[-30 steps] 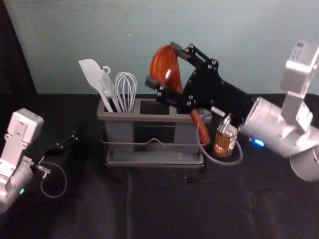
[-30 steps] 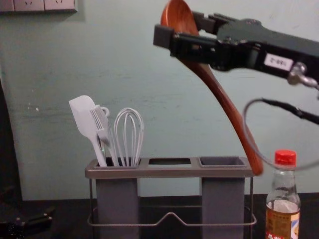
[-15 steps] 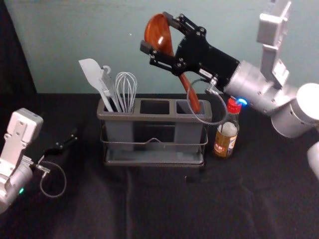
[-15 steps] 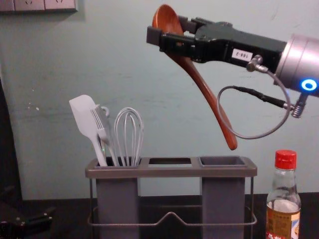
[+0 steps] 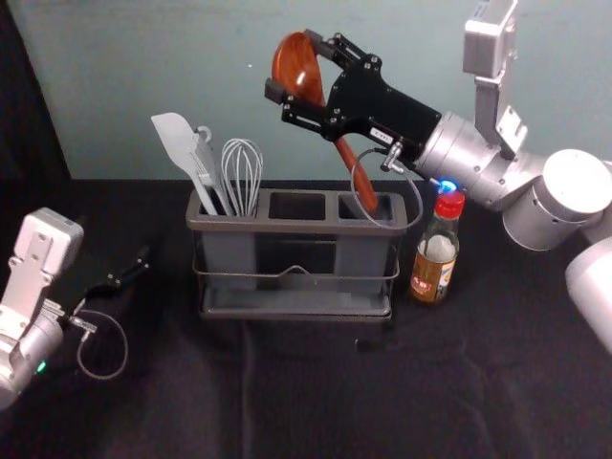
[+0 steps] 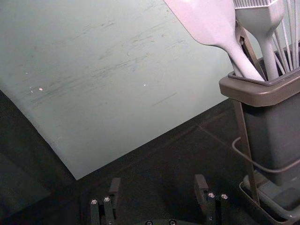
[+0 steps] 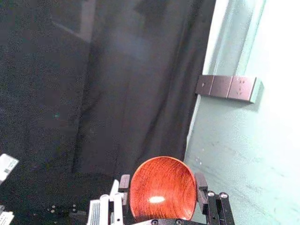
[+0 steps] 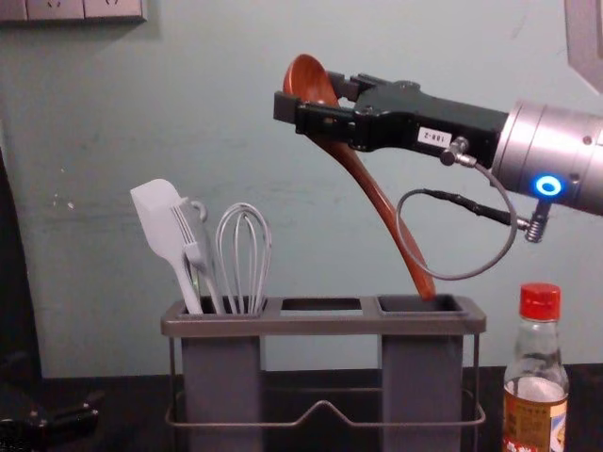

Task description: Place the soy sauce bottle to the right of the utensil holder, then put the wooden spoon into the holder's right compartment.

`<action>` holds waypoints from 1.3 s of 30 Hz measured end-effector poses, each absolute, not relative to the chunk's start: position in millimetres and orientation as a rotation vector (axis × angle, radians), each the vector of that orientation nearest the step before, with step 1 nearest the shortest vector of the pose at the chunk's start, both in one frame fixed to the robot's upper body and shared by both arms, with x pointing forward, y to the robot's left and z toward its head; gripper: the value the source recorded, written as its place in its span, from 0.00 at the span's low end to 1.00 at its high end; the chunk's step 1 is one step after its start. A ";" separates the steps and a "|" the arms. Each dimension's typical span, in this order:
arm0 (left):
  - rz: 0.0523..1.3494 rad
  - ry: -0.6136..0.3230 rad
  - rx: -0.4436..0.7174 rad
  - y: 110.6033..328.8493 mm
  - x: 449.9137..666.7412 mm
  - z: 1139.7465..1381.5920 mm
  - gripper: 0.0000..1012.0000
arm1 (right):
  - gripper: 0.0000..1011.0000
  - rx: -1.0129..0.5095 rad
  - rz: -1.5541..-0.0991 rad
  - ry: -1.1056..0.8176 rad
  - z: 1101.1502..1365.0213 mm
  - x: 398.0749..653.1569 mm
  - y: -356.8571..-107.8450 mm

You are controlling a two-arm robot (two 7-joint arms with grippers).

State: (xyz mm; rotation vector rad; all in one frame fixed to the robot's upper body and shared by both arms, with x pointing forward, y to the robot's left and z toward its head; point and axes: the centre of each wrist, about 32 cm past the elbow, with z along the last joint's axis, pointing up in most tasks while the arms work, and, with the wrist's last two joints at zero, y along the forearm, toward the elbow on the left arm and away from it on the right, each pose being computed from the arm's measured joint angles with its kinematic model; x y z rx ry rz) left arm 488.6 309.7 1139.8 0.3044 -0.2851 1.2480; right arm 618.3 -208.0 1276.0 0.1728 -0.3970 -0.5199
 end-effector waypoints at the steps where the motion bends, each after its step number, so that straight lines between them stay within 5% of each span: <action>1: 1.248 -0.285 0.304 309.7 488.6 1139.8 1.00 | 0.83 0.172 -0.521 -0.394 1274.9 619.1 -208.1; 19: 1.248 -0.285 0.304 309.7 488.6 1139.8 1.00 | 0.83 0.150 -0.529 -0.360 1258.6 622.6 -210.1; 39: 1.248 -0.285 0.304 309.7 488.6 1139.8 1.00 | 0.83 0.116 -0.559 -0.382 1269.6 593.0 -241.1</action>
